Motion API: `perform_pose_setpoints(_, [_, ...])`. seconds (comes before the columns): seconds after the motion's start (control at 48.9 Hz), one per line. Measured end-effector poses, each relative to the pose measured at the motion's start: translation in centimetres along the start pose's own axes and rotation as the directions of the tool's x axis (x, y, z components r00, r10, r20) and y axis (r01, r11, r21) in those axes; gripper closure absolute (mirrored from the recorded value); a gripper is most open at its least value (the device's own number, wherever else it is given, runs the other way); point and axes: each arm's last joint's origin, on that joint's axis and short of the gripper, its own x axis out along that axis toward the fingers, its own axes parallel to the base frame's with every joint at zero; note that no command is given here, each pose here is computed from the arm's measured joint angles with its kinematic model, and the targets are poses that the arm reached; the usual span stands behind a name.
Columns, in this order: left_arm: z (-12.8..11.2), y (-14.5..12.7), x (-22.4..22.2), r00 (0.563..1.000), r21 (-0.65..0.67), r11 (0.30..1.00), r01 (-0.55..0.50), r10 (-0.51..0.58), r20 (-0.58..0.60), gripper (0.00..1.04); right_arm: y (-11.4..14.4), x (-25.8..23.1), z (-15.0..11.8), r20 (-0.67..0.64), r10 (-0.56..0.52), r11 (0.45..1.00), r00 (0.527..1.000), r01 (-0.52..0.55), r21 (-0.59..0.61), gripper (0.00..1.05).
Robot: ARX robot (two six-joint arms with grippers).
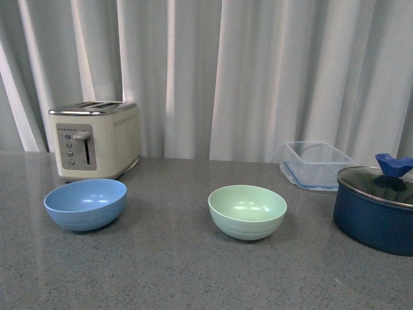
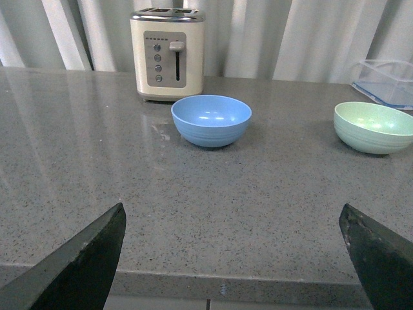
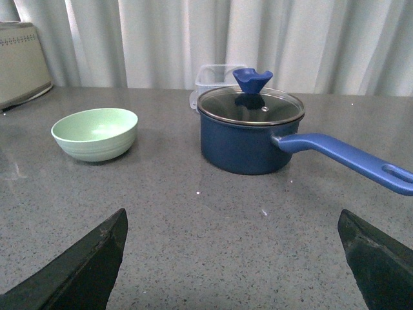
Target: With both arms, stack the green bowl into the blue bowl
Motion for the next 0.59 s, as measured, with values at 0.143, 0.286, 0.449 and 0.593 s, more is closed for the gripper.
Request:
perform_pose_setpoints(0.143, [0.0,0.0,0.0,1.0,0.0,1.0,0.0,0.0,0.0,0.07,0.0,0.0,0.0,0.0,0.0,1.0,1.0,0.0,0.0,0.1])
perform_pose_setpoints(0.286, [0.0,0.0,0.0,1.0,0.0,1.0,0.0,0.0,0.0,0.07,0.0,0.0,0.0,0.0,0.0,1.0,1.0,0.0,0.0,0.1])
perform_pose_setpoints(0.449, [0.0,0.0,0.0,1.0,0.0,1.0,0.0,0.0,0.0,0.07,0.0,0.0,0.0,0.0,0.0,1.0,1.0,0.0,0.0,0.1])
perform_pose_setpoints(0.593, [-0.13,0.37,0.36,0.91,-0.042,0.971,-0.234,0.204,-0.36,0.07,0.0,0.0,0.0,0.0,0.0,1.0,1.0,0.0,0.0,0.1])
